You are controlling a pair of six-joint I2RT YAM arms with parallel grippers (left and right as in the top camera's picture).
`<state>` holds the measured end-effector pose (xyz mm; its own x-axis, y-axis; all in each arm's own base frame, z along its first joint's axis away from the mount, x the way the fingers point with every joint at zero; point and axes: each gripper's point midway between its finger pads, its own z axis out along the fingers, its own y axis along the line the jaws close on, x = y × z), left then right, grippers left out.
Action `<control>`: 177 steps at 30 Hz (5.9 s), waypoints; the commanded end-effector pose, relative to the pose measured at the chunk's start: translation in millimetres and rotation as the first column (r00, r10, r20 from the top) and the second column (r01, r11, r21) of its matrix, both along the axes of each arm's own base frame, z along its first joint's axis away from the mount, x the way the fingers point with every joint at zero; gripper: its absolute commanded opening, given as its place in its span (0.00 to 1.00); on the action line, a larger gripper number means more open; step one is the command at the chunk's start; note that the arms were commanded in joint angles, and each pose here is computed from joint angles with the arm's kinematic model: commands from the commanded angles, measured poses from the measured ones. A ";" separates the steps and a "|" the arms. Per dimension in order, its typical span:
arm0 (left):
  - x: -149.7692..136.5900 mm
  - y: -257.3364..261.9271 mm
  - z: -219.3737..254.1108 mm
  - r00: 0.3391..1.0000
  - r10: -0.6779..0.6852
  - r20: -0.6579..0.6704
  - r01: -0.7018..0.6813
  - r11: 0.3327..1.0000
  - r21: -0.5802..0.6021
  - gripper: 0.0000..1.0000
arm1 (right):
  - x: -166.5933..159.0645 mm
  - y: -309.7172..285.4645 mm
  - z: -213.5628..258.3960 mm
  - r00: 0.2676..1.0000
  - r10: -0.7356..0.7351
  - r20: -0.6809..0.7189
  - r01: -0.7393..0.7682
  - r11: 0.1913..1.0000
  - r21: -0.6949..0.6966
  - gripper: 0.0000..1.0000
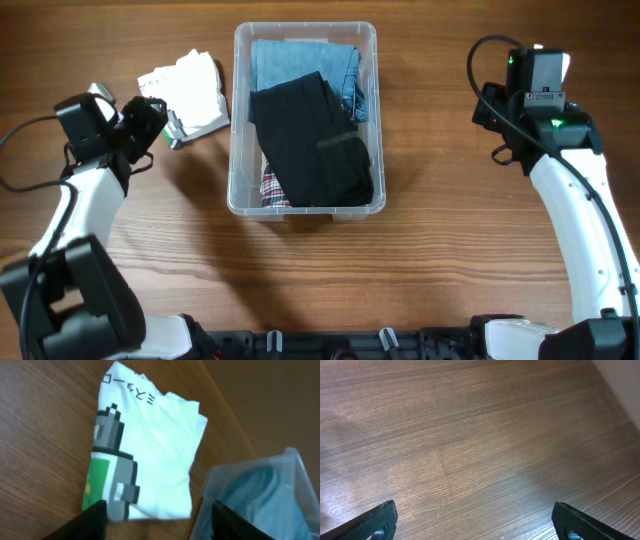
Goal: Pack container
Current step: 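Withdraw the left gripper left toward the white printed t-shirt, then grasp the white printed t-shirt with the left gripper and lift it, then carry the white t-shirt right and lower it into the bin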
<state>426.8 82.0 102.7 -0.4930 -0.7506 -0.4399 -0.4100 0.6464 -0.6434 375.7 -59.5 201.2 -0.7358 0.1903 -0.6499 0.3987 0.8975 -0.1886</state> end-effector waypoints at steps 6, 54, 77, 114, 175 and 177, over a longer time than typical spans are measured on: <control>14.4 26.5 13.9 0.995 -0.034 0.095 0.014 0.979 0.205 1.00 | 0.3 -3.3 -1.1 1.000 -0.011 -0.004 0.011 1.000 -0.014 1.00; 35.4 -4.9 -52.3 1.000 0.026 -0.009 -0.024 0.982 0.188 0.85 | 0.3 -3.3 -1.2 1.000 -0.011 -0.004 0.011 1.000 -0.014 1.00; 28.0 10.3 -86.8 0.991 0.099 -0.090 -0.075 0.967 0.242 0.83 | 0.3 -3.3 -1.1 1.000 -0.011 -0.004 0.011 1.000 -0.014 1.00; 43.7 10.4 -0.5 0.993 0.035 0.111 -0.070 0.942 0.329 0.04 | 0.7 -3.2 -0.9 1.000 -0.011 -0.002 0.011 1.000 -0.013 1.00; 67.7 -262.5 72.1 0.913 -0.370 0.170 0.349 0.926 0.143 0.04 | 0.8 -3.2 -0.9 1.000 -0.011 -0.001 0.011 1.000 -0.014 1.00; 66.6 -254.4 65.0 0.930 -0.341 0.137 0.318 0.934 0.164 0.04 | 0.8 -3.2 -1.0 1.000 -0.011 -0.002 0.011 1.000 -0.014 1.00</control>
<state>484.1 -190.2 168.0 -0.6647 -0.4517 -0.5951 0.0206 0.7851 -0.6190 376.4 -59.4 201.7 -0.7336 0.1901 -0.6525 0.3989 0.8977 -0.1870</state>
